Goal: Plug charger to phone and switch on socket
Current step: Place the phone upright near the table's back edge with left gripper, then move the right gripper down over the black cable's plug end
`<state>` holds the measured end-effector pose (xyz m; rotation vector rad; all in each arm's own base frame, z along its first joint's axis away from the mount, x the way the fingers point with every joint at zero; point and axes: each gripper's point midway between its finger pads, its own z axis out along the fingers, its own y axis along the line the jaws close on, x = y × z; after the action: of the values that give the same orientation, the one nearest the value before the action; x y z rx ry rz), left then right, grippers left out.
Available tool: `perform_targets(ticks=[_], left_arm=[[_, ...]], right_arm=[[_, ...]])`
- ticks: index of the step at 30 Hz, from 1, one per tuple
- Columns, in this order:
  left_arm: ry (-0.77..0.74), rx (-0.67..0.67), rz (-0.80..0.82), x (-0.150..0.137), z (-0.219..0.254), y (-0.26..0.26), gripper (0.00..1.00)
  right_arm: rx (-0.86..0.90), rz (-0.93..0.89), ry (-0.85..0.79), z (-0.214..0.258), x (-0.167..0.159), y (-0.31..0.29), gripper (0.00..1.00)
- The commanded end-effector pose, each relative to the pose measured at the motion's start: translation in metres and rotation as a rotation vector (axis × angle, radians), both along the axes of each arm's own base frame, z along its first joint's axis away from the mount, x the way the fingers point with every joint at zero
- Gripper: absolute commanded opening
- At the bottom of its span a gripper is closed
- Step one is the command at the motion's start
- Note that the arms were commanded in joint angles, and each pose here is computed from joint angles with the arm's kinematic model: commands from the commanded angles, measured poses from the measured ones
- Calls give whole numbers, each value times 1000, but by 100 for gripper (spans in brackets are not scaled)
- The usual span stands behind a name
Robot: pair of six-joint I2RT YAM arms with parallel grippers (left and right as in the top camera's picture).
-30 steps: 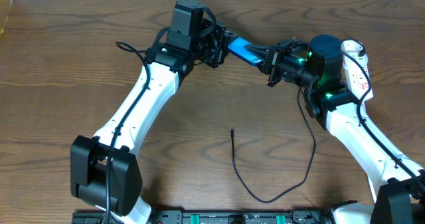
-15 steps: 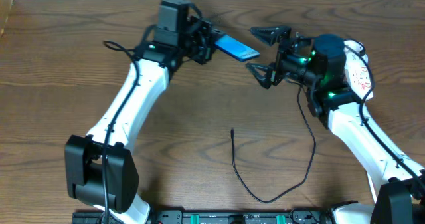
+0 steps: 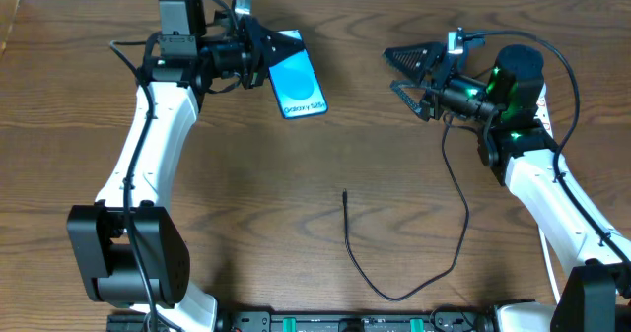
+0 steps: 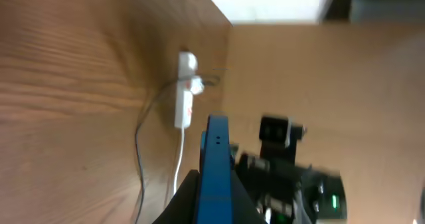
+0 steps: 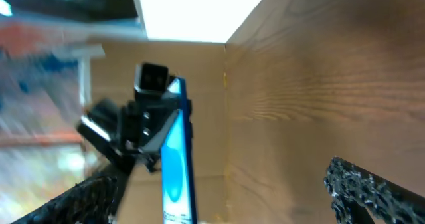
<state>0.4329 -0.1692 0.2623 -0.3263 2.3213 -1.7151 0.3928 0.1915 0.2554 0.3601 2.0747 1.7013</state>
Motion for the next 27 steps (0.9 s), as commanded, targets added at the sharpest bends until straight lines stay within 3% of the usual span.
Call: perform_targets(ticks=[1, 6, 9, 15, 23, 27], left_arm=[[-210, -78, -173, -19, 28, 3, 7], [-258, -101, -169, -18, 34, 25, 7], [-259, -97, -136, -13, 34, 38, 7], [-258, -81, -93, -7, 32, 53, 7], [-254, -53, -65, -2, 27, 55, 7], [-254, -53, -65, -2, 27, 55, 8]], right_arm=[[-71, 80, -190, 12, -8, 3, 99], [-94, 62, -217, 14, -6, 1, 99], [-159, 17, -154, -1, -1, -4, 99], [-458, -75, -2, -38, -1, -19, 99], [-940, -32, 172, -108, -64, -10, 99], [-1053, 37, 163, -123, -89, 9, 99]])
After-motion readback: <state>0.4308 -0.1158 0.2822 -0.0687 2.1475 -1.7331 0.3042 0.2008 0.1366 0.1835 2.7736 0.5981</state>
